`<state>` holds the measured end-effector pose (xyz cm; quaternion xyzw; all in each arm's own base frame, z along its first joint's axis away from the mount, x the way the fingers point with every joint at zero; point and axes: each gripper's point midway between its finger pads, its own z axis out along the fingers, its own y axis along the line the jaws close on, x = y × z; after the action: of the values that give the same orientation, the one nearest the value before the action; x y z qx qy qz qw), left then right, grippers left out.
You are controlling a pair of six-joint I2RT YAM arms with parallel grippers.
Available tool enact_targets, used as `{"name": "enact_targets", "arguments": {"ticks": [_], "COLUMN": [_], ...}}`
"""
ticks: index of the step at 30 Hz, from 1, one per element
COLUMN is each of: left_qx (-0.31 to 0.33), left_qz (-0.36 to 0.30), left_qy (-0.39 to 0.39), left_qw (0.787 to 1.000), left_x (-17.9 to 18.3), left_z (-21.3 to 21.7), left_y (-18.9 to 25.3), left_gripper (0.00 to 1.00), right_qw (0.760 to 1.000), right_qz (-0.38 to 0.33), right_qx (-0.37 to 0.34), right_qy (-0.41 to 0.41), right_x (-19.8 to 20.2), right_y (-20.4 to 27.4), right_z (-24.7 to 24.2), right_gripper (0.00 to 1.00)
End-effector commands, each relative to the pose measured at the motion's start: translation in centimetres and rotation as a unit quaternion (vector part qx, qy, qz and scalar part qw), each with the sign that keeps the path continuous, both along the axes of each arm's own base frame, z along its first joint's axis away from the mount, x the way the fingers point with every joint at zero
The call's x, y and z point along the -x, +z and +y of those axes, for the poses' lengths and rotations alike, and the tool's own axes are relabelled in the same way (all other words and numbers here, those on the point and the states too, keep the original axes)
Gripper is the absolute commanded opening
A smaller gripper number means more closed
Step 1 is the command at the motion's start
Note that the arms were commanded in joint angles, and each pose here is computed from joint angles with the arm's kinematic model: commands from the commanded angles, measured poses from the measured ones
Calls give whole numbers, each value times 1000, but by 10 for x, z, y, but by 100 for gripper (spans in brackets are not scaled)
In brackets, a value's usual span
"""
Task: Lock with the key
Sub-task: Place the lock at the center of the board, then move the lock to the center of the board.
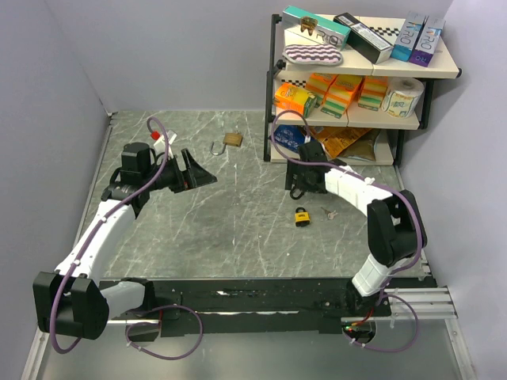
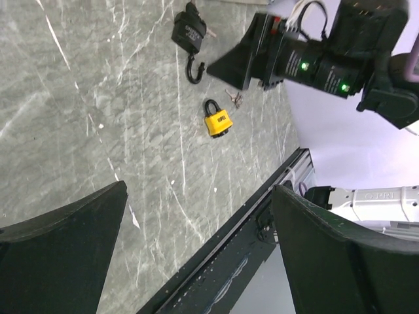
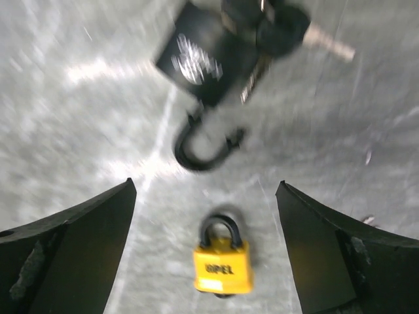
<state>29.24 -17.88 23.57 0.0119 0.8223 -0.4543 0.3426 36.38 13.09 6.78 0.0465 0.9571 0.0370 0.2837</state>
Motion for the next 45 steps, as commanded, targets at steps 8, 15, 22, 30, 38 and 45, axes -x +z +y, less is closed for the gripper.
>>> {"name": "enact_targets", "arguments": {"ticks": [8, 15, 22, 30, 38, 45], "left_qx": [10, 8, 6, 2, -2, -3], "left_qz": [-28, -30, -29, -28, -29, -31], "left_qy": [14, 13, 17, 21, 26, 25], "left_qw": [999, 999, 999, 999, 999, 999], "left_x": [-4, -4, -4, -4, -5, -6], "left_z": [2, 3, 5, 7, 11, 11], "left_y": [11, 11, 10, 9, 8, 9], "left_gripper": [96, 96, 96, 96, 96, 96], "right_qw": [993, 993, 991, 990, 991, 991], "right_qz": [-71, -46, -30, -13, 1, 10], "right_qx": [-41, -26, 0, 12, 0, 2], "right_qy": [-90, -105, -133, -141, -136, -135], "right_x": [-69, -78, -82, -88, -81, -65], "right_y": [25, 2, -15, -31, -38, -45], "right_z": [12, 13, 5, 5, 10, 6], "right_gripper": [99, 99, 99, 95, 78, 69]}}
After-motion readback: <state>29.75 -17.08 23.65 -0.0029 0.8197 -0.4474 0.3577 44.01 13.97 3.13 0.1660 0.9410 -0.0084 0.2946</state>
